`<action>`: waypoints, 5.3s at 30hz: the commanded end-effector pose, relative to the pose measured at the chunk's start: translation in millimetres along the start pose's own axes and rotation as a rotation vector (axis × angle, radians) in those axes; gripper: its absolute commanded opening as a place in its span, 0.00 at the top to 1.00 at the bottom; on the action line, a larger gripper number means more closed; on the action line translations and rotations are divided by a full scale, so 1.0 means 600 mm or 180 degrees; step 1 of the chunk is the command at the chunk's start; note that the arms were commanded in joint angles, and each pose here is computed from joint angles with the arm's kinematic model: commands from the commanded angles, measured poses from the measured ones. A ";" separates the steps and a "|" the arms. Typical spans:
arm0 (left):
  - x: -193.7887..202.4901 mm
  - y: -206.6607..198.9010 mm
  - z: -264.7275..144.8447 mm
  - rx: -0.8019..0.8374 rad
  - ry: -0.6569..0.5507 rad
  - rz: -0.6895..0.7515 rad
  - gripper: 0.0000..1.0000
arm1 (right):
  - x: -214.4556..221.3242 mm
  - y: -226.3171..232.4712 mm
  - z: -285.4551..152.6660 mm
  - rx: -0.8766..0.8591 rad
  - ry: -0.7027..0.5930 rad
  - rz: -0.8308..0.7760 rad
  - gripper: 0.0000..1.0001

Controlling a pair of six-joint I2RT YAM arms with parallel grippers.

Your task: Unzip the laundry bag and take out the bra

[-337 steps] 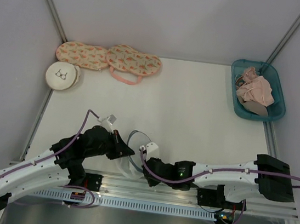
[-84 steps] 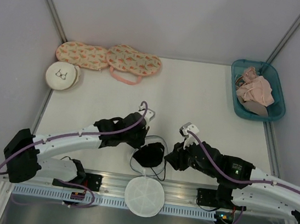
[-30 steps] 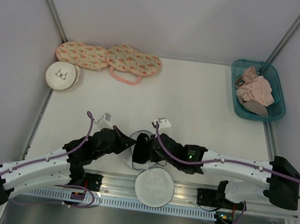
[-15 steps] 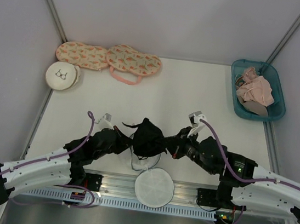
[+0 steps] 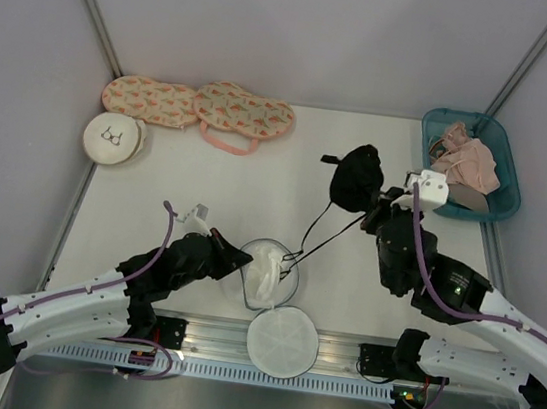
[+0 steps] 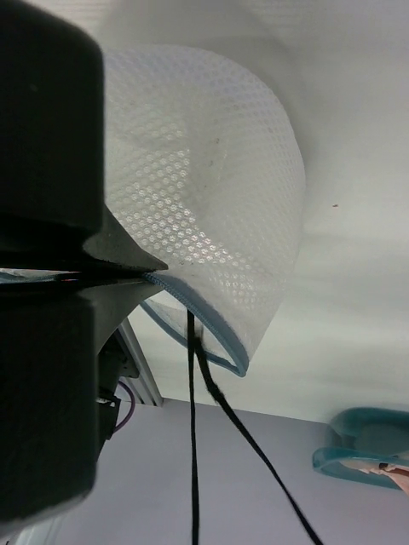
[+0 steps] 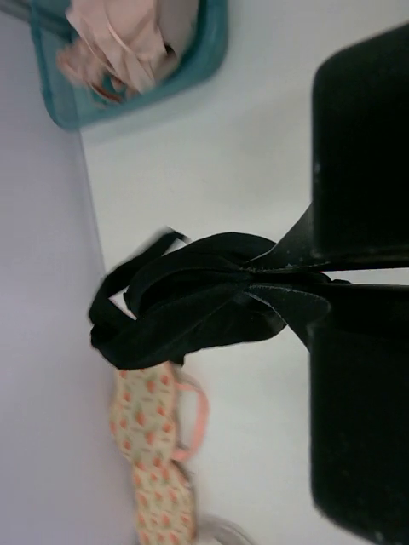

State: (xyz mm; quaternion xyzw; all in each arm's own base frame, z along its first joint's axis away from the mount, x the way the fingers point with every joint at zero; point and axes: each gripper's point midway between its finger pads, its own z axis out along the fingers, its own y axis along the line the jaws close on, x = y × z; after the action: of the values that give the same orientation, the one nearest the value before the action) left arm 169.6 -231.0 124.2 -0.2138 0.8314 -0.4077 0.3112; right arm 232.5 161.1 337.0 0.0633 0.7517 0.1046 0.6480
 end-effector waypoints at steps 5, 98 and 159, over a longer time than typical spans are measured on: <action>-0.002 -0.022 -0.007 0.0166 0.0025 0.0108 0.98 | -0.228 -0.106 -0.023 0.0747 -0.0889 0.0218 1.00; -0.106 -0.030 0.019 0.0939 -0.1090 -0.0455 0.98 | 0.104 0.013 0.141 -0.1018 0.1237 0.0190 0.20; -0.018 0.068 -0.021 0.0185 -0.0160 -0.0438 0.98 | 0.474 0.243 0.045 -0.1062 0.1663 -0.1188 0.99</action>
State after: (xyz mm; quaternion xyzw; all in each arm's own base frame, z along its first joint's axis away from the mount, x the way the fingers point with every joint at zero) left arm 163.7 -195.0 102.3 -0.2604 0.7973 -0.4454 0.3133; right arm 223.8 351.4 58.1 -0.2031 0.8769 0.0322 0.4345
